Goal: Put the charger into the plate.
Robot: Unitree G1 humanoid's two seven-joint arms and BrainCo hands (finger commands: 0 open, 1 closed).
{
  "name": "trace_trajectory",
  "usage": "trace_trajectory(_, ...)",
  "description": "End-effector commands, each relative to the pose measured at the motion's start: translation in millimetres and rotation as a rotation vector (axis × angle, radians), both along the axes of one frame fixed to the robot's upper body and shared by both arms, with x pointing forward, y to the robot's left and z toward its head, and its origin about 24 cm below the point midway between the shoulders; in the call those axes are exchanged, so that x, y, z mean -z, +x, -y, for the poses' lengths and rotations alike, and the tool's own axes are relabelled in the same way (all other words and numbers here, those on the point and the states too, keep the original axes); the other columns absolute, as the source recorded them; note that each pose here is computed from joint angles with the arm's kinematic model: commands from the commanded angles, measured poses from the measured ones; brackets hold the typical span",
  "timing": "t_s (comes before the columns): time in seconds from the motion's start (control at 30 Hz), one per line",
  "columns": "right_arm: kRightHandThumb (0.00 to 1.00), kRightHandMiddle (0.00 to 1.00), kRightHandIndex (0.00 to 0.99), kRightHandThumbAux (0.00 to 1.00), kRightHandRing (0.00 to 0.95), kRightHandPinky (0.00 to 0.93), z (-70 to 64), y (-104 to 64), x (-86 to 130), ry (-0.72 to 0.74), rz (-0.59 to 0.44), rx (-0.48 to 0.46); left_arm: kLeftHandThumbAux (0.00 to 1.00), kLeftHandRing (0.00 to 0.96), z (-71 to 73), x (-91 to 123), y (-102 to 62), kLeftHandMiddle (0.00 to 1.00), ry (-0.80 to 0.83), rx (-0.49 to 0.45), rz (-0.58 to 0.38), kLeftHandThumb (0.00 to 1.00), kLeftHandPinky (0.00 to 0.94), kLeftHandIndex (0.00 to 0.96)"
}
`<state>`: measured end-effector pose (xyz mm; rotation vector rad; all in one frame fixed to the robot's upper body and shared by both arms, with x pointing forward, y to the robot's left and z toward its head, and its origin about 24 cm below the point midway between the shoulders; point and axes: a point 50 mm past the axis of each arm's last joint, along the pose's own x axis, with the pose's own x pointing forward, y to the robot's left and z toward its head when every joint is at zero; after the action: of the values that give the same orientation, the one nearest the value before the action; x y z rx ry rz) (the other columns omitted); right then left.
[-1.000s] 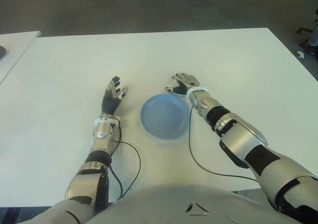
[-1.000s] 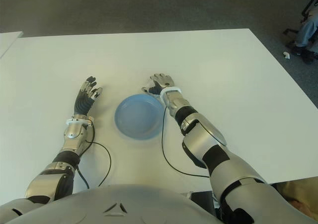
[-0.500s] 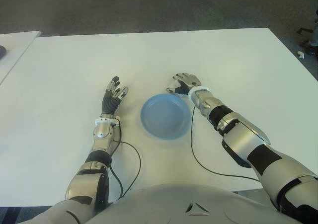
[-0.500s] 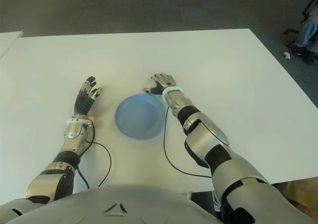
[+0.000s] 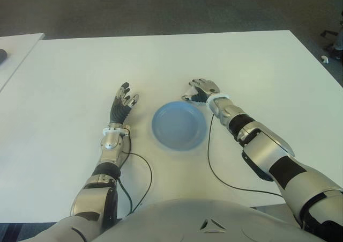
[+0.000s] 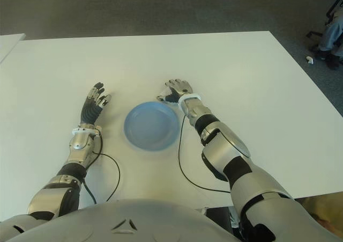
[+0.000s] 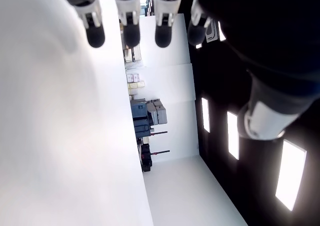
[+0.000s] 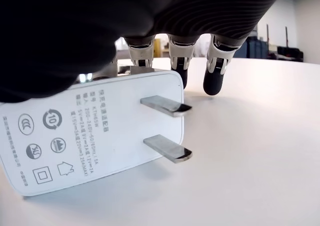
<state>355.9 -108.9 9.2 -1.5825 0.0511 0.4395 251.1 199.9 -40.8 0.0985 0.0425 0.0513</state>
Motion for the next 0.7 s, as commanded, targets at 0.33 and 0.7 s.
trace_trajectory(0.33, 0.406, 0.0, 0.0, 0.144, 0.0, 0.0, 21.1, -13.0, 21.0, -0.007, -0.07, 0.061, 0.573, 0.068, 23.6, 90.8, -105.8, 0.075, -0.077, -0.01, -0.559, 0.027, 0.052, 0.015)
trace_trajectory(0.7, 0.399, 0.0, 0.0, 0.148, 0.0, 0.0, 33.2, -16.7, 24.4, 0.008, -0.07, 0.074, 0.584, 0.071, 20.9, 90.3, -107.3, 0.078, -0.087, -0.016, -0.55, 0.035, 0.063, 0.016)
